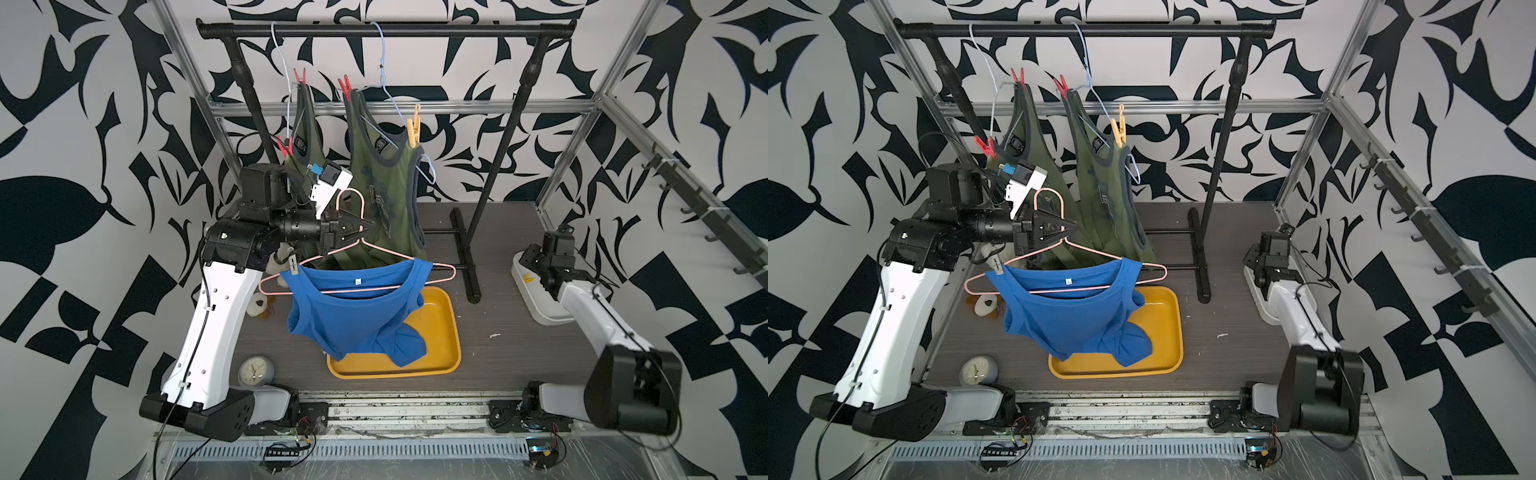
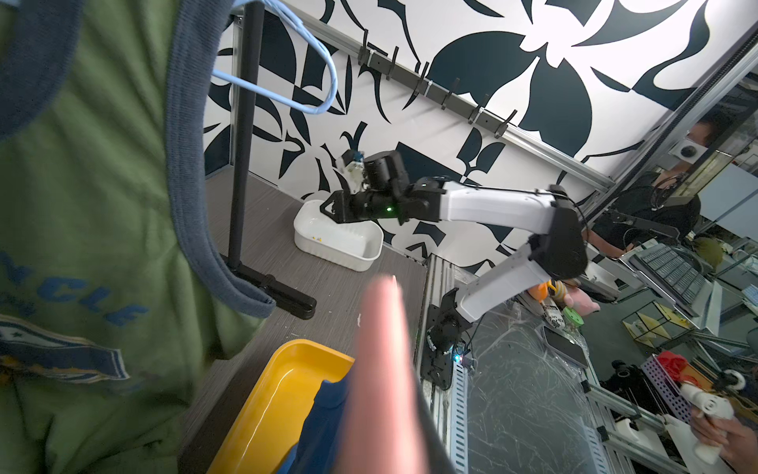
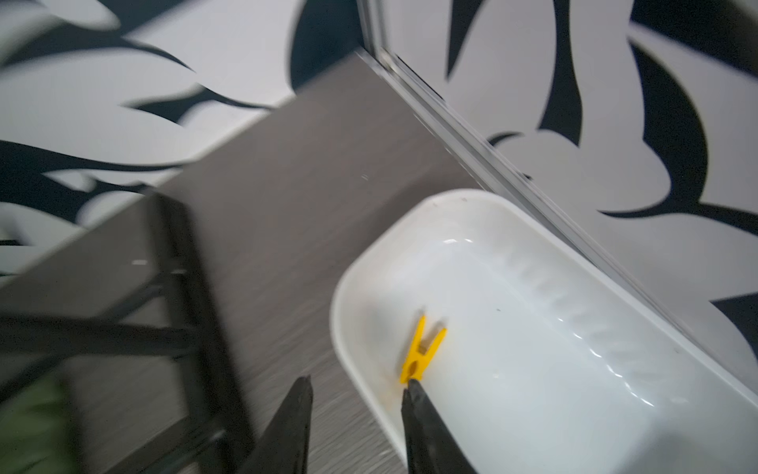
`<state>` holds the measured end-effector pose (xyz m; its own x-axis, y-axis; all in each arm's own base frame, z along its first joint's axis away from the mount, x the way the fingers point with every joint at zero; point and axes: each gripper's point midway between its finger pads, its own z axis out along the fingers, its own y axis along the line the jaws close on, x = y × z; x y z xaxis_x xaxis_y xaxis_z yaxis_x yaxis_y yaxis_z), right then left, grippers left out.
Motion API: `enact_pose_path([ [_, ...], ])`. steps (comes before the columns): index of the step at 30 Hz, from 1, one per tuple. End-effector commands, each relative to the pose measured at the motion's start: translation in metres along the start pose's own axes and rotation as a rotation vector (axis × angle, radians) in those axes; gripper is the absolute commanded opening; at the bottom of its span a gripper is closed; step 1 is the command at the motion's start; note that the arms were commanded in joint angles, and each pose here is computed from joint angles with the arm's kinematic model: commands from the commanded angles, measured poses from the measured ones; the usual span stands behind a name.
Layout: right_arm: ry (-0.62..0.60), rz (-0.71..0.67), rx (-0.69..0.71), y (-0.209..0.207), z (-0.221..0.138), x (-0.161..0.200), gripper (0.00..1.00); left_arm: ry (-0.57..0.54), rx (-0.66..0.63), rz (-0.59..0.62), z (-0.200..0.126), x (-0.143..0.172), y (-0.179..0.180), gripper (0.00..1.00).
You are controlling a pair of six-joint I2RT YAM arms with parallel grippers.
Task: Remove the clothespins securing tank tops to the hanger
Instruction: Place the clothespin in the storage box, then adjust the hanger.
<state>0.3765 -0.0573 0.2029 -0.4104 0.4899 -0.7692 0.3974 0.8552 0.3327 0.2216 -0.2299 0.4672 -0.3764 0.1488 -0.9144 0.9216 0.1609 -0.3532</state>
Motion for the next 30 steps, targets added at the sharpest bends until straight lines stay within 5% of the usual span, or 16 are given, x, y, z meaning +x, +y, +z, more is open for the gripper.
enact_pose_path([
  [1, 0.024, -0.009, -0.347, 0.064, -0.045, 0.006, 0.34, 0.003, 0.033, 0.012, 0.005, 0.002, 0.0, 0.0],
  [9, 0.07, -0.297, -0.996, 0.213, -0.206, 0.024, 0.32, 0.016, 0.077, -0.01, 0.011, 0.004, 0.003, 0.0],
  [15, 0.073, -0.444, -1.301, 0.27, -0.3, 0.029, 0.39, 0.024, 0.094, -0.021, 0.012, 0.006, 0.001, 0.0],
  [30, 0.175, -0.591, -1.607, 0.345, -0.358, 0.058, 0.43, 0.023, 0.156, -0.041, 0.016, -0.002, -0.009, 0.01],
])
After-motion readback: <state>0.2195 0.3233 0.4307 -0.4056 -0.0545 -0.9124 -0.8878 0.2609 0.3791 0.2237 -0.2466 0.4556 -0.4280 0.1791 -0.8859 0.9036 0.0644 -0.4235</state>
